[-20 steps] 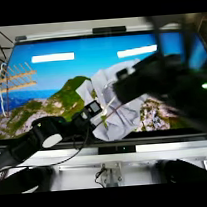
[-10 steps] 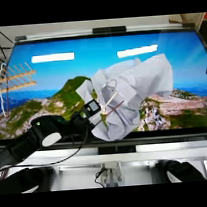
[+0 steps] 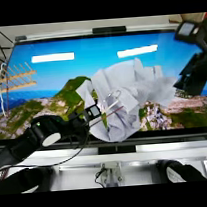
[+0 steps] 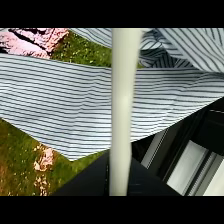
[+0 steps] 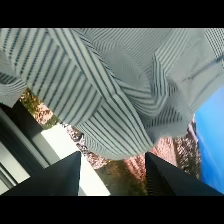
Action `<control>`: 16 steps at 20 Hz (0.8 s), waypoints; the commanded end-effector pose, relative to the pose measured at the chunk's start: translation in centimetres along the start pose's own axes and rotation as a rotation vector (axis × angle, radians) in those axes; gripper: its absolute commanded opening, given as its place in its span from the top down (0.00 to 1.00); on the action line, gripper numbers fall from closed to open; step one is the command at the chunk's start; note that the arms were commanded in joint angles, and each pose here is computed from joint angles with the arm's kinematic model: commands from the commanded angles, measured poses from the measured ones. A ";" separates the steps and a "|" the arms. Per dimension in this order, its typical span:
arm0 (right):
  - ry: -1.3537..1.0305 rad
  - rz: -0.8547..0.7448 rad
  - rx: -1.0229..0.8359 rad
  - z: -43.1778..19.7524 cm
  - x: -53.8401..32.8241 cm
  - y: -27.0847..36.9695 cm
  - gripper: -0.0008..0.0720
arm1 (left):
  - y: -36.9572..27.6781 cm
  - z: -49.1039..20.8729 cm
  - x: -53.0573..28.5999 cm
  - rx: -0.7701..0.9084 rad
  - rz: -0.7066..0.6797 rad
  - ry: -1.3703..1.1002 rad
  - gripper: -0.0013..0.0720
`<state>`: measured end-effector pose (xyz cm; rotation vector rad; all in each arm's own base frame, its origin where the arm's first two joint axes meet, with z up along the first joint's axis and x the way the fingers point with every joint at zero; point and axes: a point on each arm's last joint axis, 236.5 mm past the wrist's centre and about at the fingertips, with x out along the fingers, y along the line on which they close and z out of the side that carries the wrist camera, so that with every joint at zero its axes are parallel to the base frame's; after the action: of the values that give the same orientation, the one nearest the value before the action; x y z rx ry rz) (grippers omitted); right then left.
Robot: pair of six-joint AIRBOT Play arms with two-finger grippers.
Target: Fold the shirts.
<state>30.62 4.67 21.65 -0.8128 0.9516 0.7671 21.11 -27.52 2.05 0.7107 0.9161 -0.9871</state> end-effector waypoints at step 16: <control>-0.021 0.221 -0.495 5.1 9.6 1.7 0.32 | 1.0 0.7 0.0 0.033 0.042 -0.031 0.91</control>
<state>34.23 10.77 16.08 -1.1623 0.8380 1.1647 21.84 -27.13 2.11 0.7531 0.8897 -0.9749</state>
